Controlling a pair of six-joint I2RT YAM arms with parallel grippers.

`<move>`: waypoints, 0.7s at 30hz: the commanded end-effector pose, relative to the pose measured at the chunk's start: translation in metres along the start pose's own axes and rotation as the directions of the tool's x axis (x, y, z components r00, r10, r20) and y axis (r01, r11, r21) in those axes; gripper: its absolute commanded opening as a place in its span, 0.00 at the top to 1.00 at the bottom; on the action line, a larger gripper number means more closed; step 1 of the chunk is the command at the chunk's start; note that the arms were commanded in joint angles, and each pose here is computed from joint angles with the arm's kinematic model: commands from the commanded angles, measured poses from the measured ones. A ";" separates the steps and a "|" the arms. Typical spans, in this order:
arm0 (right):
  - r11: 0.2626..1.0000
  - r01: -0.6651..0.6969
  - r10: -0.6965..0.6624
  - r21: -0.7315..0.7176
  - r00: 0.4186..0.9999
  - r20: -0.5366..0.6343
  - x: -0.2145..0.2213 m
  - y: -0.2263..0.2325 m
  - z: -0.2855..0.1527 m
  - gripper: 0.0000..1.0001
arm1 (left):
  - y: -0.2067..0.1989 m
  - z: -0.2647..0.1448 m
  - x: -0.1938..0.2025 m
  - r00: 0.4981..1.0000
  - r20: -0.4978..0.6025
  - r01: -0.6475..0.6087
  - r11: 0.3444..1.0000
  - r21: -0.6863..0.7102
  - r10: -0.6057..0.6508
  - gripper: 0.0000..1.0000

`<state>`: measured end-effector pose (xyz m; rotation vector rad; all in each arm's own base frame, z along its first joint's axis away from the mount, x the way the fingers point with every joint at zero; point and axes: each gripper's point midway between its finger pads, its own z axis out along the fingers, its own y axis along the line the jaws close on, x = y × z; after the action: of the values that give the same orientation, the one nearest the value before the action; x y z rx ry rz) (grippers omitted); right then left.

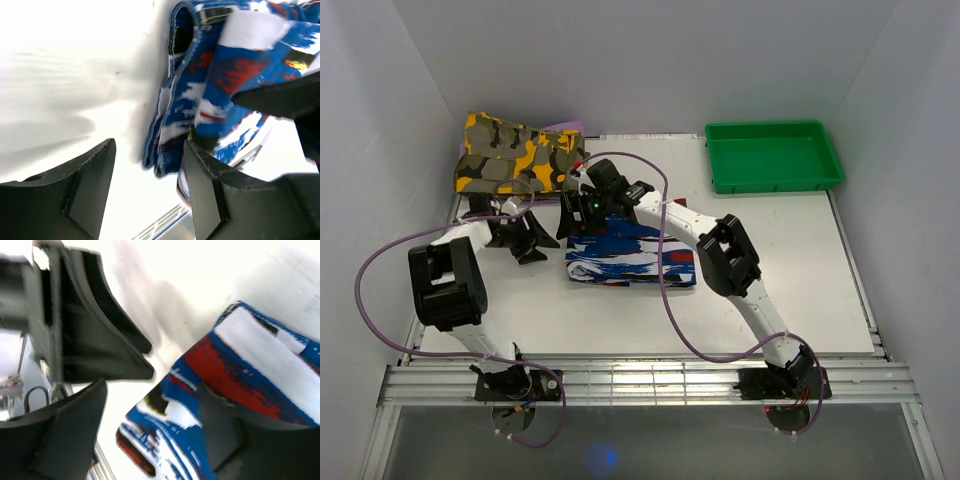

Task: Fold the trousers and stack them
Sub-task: Fold the trousers

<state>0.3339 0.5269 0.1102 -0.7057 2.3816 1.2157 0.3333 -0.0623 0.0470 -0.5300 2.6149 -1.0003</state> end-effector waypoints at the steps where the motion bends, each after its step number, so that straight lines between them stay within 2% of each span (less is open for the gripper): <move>1: 0.986 0.120 -0.104 -0.118 0.986 0.133 -0.049 0.058 -0.063 0.16 | -0.023 -0.052 -0.027 0.978 0.096 -0.184 0.983 0.005 0.183 0.33; 3: 0.979 0.173 -0.151 -0.109 0.971 0.184 -0.067 0.063 -0.100 0.01 | -0.044 -0.070 -0.035 0.934 0.144 -0.336 0.941 0.036 0.328 0.33; 5: 0.981 0.178 -0.160 -0.081 0.968 0.191 -0.069 0.047 -0.125 0.10 | -0.075 -0.089 -0.045 0.881 0.212 -0.451 0.887 0.098 0.424 0.34; 7: 0.964 0.250 -0.227 -0.093 0.951 0.210 -0.069 0.052 -0.162 0.10 | -0.117 -0.101 -0.032 0.843 0.242 -0.532 0.813 0.237 0.481 0.36; 8: 0.971 0.227 -0.209 -0.082 0.961 0.182 -0.057 0.029 -0.171 0.10 | -0.133 -0.104 -0.027 0.811 0.253 -0.582 0.764 0.277 0.527 0.36; 9: 0.963 0.244 -0.223 -0.110 0.959 0.178 -0.049 0.036 -0.193 0.10 | -0.144 -0.103 -0.017 0.807 0.238 -0.591 0.739 0.325 0.541 0.38; 11: 0.968 0.226 -0.210 -0.109 0.967 0.144 -0.030 0.012 -0.212 0.10 | -0.168 -0.089 0.012 0.803 0.174 -0.585 0.695 0.418 0.571 0.42; 12: 0.976 0.180 -0.170 -0.119 0.981 0.092 -0.003 0.000 -0.217 0.10 | -0.172 -0.083 0.023 0.824 0.131 -0.544 0.706 0.453 0.551 0.44; 13: 0.976 0.140 -0.134 -0.166 0.990 0.045 0.017 -0.002 -0.221 0.10 | -0.179 -0.073 0.034 0.826 0.100 -0.527 0.696 0.488 0.556 0.47; 17: 0.968 0.016 -0.021 -0.251 1.000 -0.020 0.066 -0.023 -0.232 0.10 | -0.175 -0.044 0.073 0.887 -0.057 -0.358 0.759 0.544 0.459 0.50; 21: 0.968 -0.058 0.041 -0.243 0.996 -0.076 0.112 -0.048 -0.219 0.09 | -0.128 -0.007 0.105 0.923 -0.201 -0.193 0.847 0.496 0.328 0.54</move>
<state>0.2741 0.2939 0.1583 -0.7274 2.3468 1.4275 0.2760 -0.1916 0.1484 0.2443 2.3827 -1.5492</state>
